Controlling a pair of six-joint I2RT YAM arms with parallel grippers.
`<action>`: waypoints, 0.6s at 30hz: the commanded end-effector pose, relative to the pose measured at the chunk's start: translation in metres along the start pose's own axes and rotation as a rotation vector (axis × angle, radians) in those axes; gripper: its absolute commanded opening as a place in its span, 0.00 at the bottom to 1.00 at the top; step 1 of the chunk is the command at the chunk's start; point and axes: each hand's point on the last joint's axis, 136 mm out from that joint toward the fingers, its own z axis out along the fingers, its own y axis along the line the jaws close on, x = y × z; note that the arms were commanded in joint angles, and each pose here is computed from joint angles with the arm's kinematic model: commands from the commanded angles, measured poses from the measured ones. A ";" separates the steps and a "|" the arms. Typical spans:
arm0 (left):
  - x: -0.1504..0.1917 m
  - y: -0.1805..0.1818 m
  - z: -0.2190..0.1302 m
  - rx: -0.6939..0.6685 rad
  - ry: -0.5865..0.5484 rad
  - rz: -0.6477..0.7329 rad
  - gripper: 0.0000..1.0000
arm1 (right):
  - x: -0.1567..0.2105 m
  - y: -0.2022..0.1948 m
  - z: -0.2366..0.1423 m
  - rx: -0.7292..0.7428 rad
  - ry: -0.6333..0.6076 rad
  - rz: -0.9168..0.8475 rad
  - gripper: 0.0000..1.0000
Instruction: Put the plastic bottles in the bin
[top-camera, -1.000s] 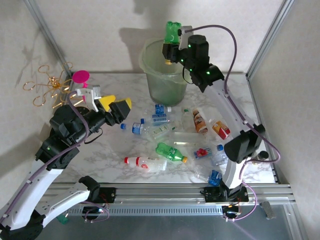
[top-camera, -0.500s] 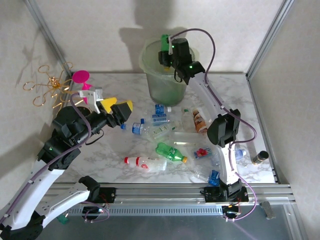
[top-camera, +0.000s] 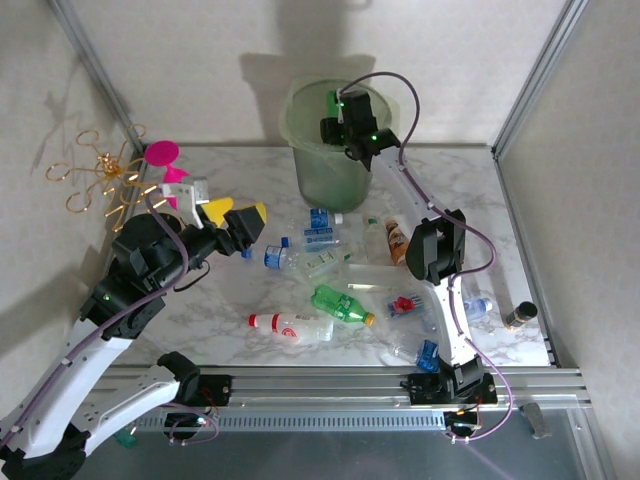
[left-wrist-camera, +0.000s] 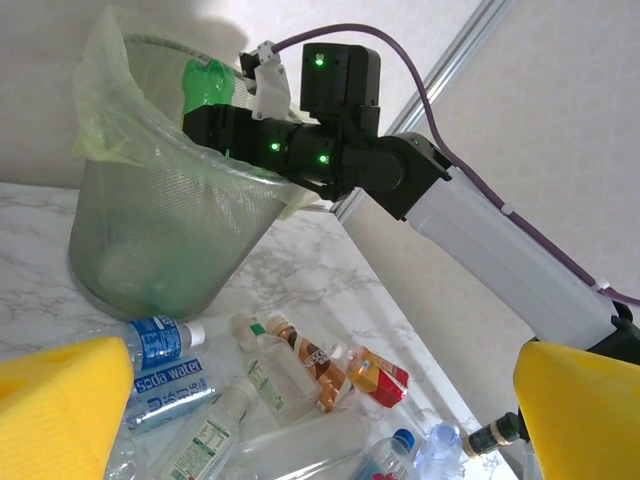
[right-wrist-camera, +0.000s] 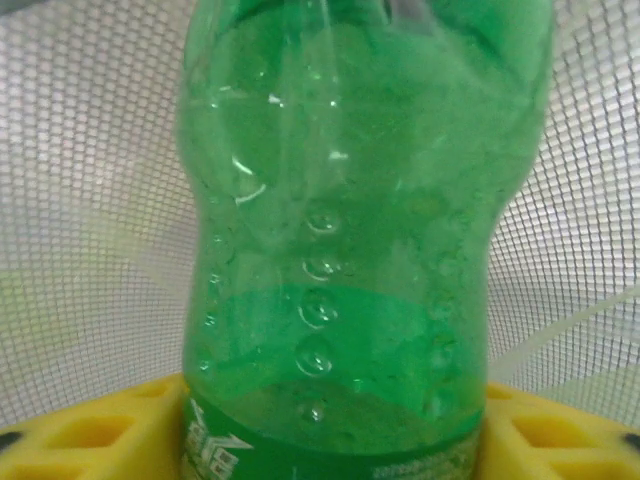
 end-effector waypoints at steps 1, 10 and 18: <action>-0.011 -0.003 -0.006 0.005 -0.058 0.012 0.98 | -0.001 -0.002 -0.001 0.015 0.002 -0.005 0.70; -0.014 -0.004 -0.009 0.005 -0.072 0.009 0.99 | -0.038 -0.001 -0.031 0.006 -0.084 0.007 0.73; -0.011 0.000 -0.011 -0.010 -0.063 -0.002 0.99 | -0.083 -0.001 -0.080 -0.007 -0.190 0.010 0.73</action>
